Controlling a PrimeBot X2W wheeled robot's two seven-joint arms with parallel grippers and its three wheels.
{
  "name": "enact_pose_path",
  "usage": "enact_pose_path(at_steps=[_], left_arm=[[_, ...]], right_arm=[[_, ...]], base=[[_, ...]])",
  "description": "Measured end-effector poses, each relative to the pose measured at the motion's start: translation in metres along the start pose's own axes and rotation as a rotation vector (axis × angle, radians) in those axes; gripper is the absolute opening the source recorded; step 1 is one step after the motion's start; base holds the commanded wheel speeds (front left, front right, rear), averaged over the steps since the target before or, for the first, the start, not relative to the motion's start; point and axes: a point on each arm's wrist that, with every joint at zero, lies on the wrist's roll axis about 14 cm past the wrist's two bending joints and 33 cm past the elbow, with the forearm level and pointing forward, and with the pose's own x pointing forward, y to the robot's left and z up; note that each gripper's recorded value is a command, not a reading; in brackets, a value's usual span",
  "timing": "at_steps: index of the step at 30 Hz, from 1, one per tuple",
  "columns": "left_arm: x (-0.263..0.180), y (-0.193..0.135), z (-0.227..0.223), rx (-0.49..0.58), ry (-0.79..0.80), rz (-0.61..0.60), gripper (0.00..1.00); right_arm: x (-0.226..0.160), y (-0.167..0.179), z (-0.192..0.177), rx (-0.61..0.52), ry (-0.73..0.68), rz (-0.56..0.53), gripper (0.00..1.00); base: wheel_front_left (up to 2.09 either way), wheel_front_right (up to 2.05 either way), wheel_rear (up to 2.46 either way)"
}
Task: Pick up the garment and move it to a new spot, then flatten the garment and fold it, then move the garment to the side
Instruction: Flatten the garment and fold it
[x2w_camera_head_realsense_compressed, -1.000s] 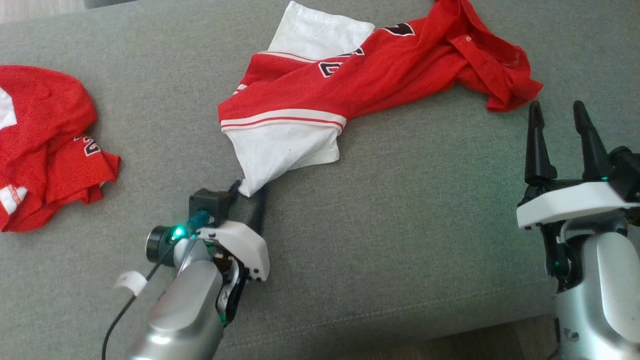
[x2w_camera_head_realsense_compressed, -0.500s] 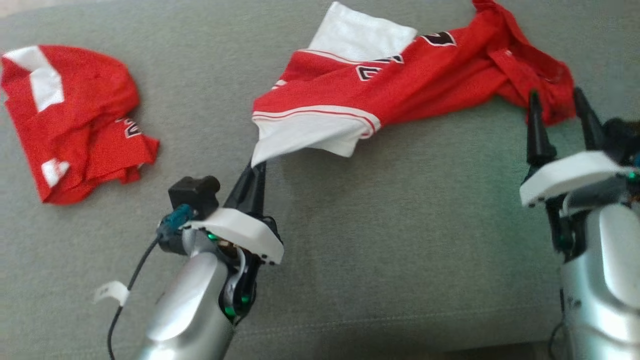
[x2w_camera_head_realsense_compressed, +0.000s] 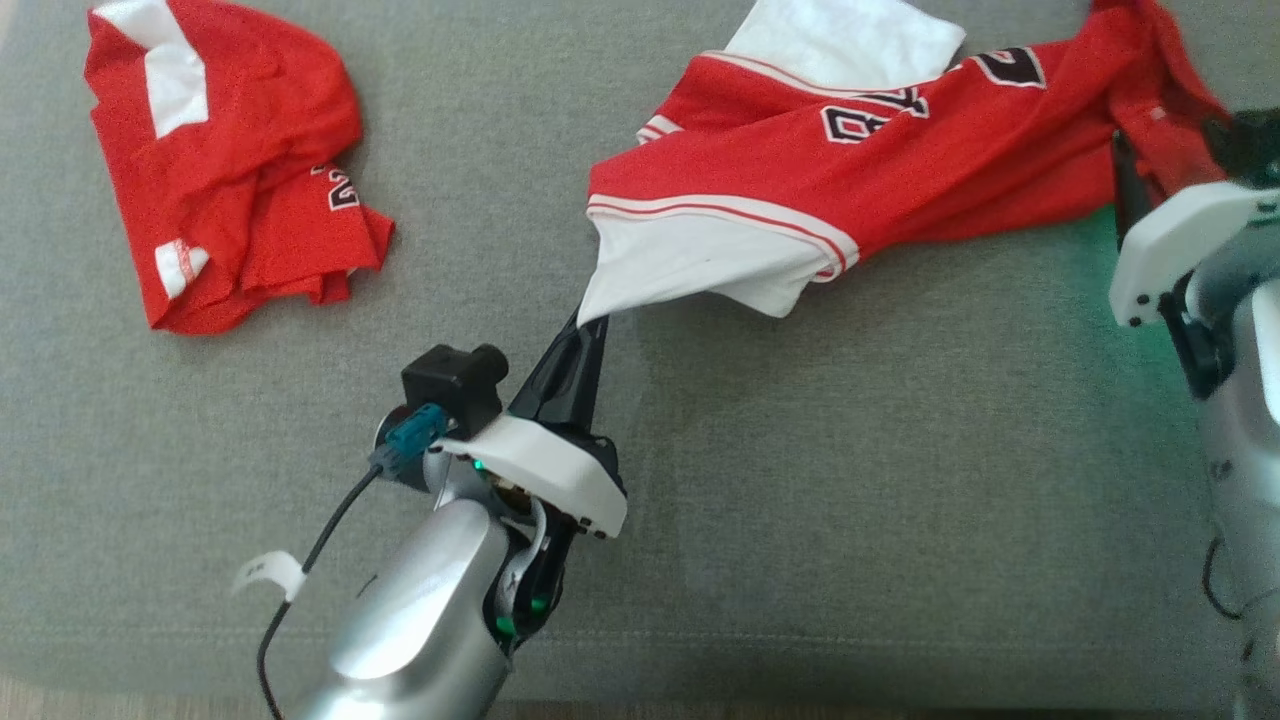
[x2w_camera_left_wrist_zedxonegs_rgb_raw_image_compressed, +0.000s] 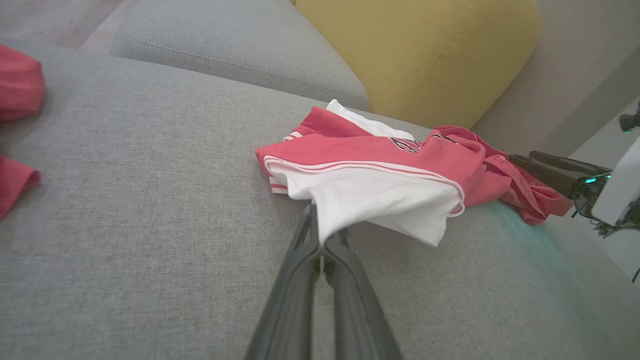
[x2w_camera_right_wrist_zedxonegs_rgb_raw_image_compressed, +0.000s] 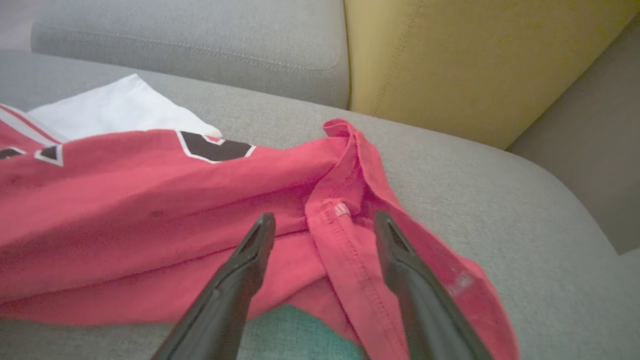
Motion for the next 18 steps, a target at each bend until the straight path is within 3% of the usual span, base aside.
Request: enact_pose_path(at_steps=[9, 18], left_arm=[[0.006, 0.01, -0.005, -0.001, 0.012, 0.023, 0.0], [0.009, 0.014, -0.006, -0.001, 0.013, 0.031, 0.0]], right_arm=[[0.029, -0.002, -0.014, -0.108, 0.094, 0.022, 1.0], [0.036, -0.007, -0.024, -0.129, 0.136, 0.018, 1.0]], base=[[0.0, 0.0, 0.0], [0.0, 0.0, 0.0]])
